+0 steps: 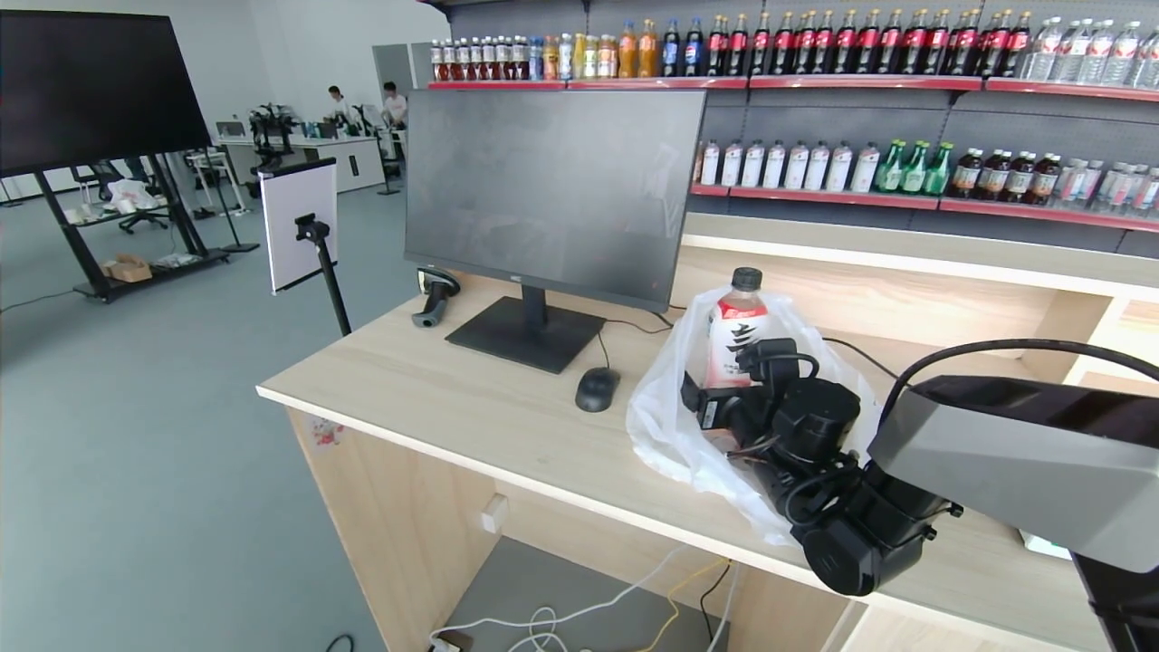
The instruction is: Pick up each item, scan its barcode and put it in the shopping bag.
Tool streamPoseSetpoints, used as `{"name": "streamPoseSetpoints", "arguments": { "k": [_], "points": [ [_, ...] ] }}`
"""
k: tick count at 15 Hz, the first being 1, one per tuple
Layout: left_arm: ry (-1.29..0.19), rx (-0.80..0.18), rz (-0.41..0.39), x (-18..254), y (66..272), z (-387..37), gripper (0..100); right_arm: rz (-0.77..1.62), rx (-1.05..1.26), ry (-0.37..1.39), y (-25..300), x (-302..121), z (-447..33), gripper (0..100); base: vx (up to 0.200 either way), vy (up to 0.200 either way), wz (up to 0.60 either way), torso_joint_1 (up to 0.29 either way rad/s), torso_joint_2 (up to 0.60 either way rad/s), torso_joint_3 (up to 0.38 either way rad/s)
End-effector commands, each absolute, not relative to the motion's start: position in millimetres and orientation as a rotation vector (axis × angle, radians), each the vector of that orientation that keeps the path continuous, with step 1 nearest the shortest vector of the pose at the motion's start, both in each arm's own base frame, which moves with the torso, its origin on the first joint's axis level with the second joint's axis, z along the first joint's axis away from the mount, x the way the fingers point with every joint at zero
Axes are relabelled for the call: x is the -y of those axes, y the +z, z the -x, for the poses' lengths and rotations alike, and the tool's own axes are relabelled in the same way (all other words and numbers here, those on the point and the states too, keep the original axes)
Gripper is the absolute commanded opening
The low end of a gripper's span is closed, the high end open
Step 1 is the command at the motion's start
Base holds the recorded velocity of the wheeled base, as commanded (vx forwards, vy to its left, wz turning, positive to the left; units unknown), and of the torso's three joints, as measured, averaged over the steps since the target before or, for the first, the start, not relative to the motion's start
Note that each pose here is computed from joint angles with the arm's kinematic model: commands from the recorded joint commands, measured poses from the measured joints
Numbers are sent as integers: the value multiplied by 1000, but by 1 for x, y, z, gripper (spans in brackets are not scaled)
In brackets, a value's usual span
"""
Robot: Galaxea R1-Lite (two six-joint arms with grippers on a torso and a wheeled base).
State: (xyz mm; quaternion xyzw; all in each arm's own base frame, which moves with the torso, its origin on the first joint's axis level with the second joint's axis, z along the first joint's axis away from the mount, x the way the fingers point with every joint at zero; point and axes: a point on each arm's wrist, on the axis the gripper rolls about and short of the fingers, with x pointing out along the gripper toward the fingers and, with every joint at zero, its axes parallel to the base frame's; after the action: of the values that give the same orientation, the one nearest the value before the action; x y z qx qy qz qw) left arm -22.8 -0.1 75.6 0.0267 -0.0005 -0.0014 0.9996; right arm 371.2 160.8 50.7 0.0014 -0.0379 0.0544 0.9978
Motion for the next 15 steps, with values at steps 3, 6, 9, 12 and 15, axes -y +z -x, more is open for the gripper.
{"name": "streamPoseSetpoints", "arguments": {
  "k": [3, 6, 9, 12, 15],
  "points": [
    [-1, 2, -52, 0, 76, 23, 100, -10, 97, 109, 64, -159, -366, 100, 0, 0, 0, 0, 0, 0],
    [-3, 2, -54, 0, 76, 23, 100, -4, 90, 111, 69, -156, -358, 100, 0, 0, 0, 0, 0, 0],
    [-3, 2, -52, 0, 76, 23, 100, -9, 97, 124, 79, -157, -347, 100, 0, 0, 0, 0, 0, 0],
    [-3, 2, -51, 0, 76, 23, 100, -16, 98, 125, 88, -152, -336, 100, 0, 0, 0, 0, 0, 0],
    [-3, 0, -23, 0, 75, 23, 100, -39, 120, 125, 102, -148, -327, 100, 0, 0, 0, 0, 0, 0]
  ]
}}
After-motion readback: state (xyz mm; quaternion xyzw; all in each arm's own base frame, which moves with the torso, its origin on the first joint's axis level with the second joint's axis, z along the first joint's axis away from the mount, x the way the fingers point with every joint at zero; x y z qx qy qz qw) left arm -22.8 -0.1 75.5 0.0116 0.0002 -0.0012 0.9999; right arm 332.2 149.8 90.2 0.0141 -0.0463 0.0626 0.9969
